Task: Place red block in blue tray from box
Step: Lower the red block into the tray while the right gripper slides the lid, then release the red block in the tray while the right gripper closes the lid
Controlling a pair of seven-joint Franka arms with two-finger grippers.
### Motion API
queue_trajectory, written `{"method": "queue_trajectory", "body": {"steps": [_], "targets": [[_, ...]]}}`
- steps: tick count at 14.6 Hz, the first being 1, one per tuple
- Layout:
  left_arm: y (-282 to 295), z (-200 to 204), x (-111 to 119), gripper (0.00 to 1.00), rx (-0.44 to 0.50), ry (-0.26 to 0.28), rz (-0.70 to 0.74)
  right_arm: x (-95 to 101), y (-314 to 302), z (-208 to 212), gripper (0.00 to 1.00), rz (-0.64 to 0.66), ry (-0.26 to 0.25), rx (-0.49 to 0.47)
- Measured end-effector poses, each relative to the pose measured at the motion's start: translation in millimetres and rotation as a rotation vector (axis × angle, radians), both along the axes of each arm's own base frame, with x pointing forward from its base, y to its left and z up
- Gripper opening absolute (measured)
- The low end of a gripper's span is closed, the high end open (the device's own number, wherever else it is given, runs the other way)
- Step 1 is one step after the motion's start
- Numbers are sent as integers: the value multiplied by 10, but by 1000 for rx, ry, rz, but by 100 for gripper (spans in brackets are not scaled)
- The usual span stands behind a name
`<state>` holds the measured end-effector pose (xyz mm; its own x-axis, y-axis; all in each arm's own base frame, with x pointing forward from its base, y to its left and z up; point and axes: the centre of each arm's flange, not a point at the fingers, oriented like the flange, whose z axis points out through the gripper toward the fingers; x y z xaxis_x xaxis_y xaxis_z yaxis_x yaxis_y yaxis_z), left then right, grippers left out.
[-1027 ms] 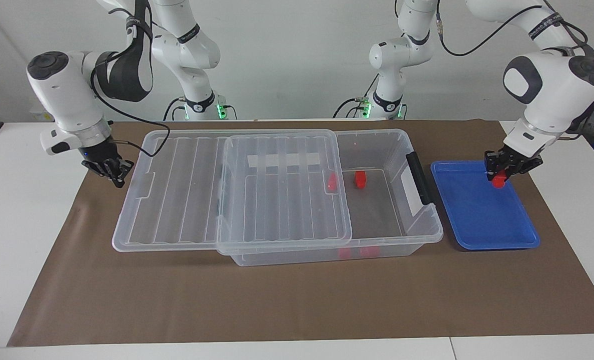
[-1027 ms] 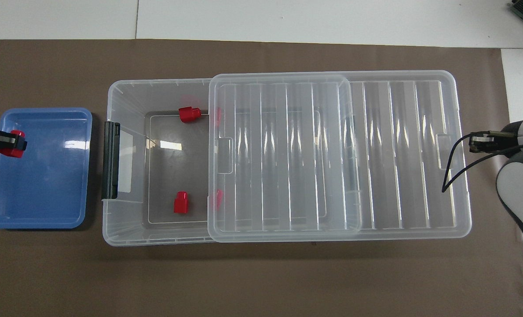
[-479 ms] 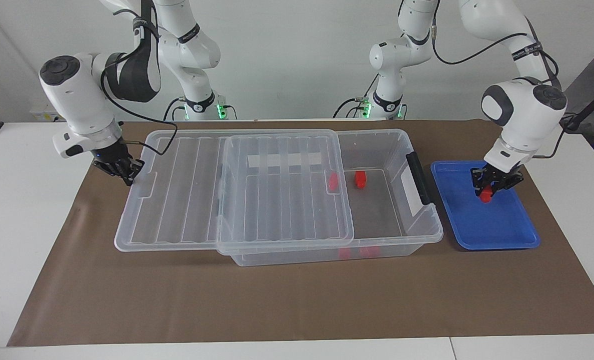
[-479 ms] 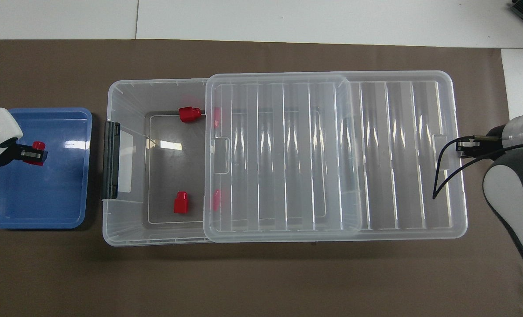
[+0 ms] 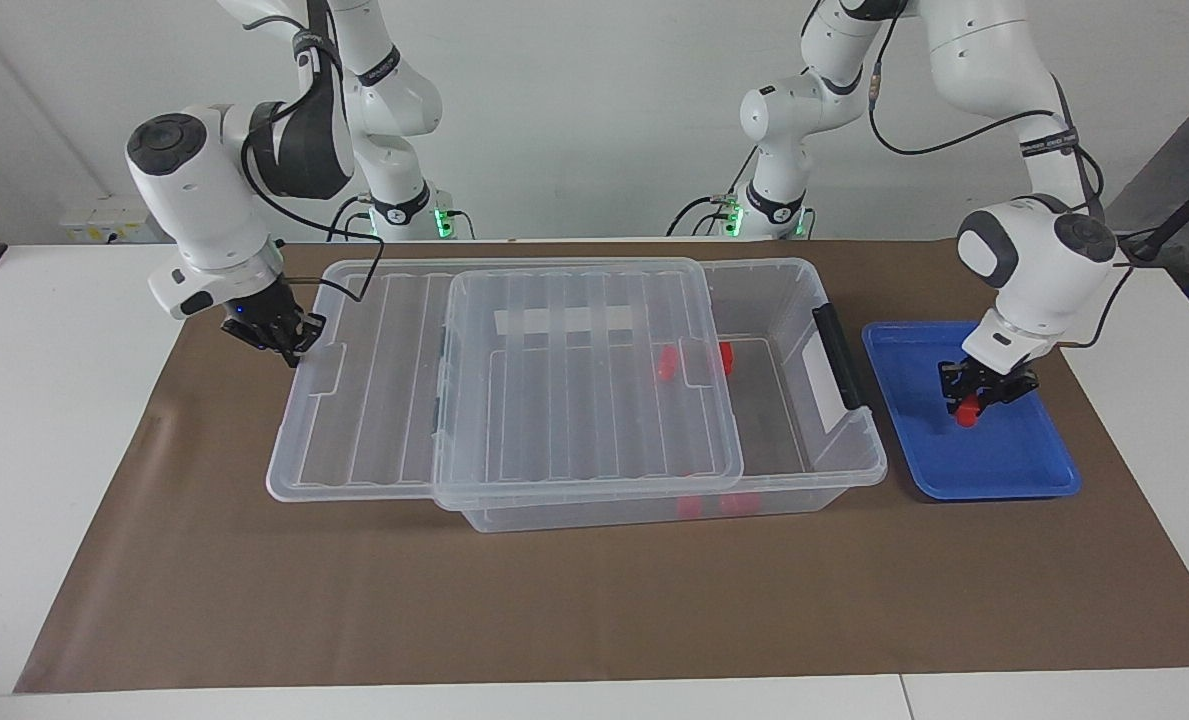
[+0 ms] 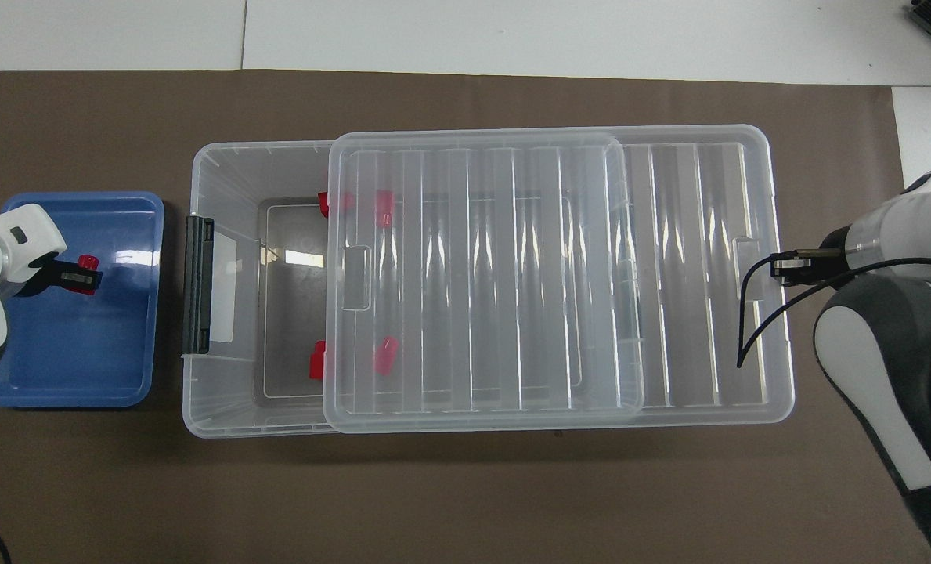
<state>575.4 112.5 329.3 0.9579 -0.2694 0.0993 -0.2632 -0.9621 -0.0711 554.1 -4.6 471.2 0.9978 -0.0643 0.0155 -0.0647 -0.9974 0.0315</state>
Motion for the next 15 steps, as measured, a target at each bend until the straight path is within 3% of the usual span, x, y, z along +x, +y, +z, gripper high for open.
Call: {"method": "queue_trajectory", "body": {"steps": [4, 15], "targets": [[-17, -217, -35, 34, -6, 2, 1, -11, 354, 2, 1, 64, 1, 0], [-24, -243, -49, 34, -33, -10, 72, -63, 843, 9, 1, 134, 2, 28]]}}
